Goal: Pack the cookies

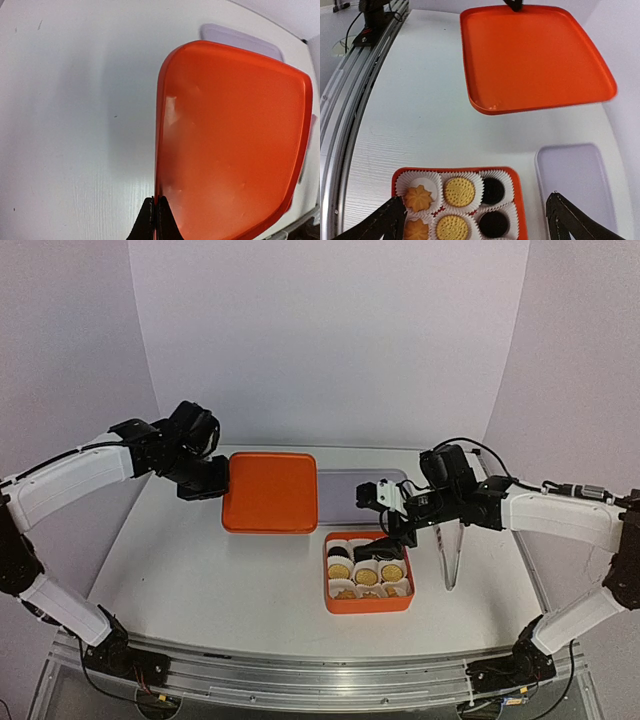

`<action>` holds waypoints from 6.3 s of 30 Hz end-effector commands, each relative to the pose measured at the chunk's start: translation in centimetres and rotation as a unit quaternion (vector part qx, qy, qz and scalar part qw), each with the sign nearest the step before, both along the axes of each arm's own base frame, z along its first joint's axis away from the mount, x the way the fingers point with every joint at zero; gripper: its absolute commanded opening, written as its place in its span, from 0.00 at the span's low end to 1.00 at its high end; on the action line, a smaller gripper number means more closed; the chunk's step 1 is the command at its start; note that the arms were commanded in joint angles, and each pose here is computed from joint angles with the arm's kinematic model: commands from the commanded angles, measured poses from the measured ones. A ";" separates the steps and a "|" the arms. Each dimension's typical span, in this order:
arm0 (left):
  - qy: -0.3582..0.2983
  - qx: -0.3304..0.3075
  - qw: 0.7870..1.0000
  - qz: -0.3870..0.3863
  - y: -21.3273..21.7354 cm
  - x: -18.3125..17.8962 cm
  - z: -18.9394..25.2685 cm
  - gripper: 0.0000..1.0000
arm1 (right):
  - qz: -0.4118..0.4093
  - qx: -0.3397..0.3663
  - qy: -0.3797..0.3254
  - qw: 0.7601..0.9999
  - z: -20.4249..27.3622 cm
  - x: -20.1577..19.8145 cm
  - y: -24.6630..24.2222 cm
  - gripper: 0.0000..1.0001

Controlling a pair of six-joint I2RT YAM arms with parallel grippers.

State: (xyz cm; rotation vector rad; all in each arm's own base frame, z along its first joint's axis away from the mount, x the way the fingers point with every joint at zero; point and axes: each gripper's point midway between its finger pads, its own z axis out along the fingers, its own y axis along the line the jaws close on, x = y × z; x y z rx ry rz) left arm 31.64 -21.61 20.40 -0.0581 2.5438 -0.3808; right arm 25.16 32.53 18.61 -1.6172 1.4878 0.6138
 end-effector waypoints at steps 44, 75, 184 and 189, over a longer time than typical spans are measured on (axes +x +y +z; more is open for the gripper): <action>0.072 -0.126 0.976 -0.161 -6.7 -3.1 3.3 0.54 | 0.123 0.079 -0.312 0.939 2.1 1.1 6.2 0.00; -0.095 -0.237 0.956 -0.144 -11.0 3.5 4.9 1.00 | -0.267 0.182 0.743 0.586 7.9 5.2 -6.5 0.00; 0.118 -0.228 0.925 -0.280 -22.4 -3.8 -10.2 0.99 | -0.414 0.022 0.698 0.584 -11.5 0.8 -12.8 0.24; 0.120 -0.228 0.925 -0.280 -22.5 -3.8 -10.2 0.98 | -0.420 0.026 0.691 0.587 -11.2 1.8 -12.5 0.23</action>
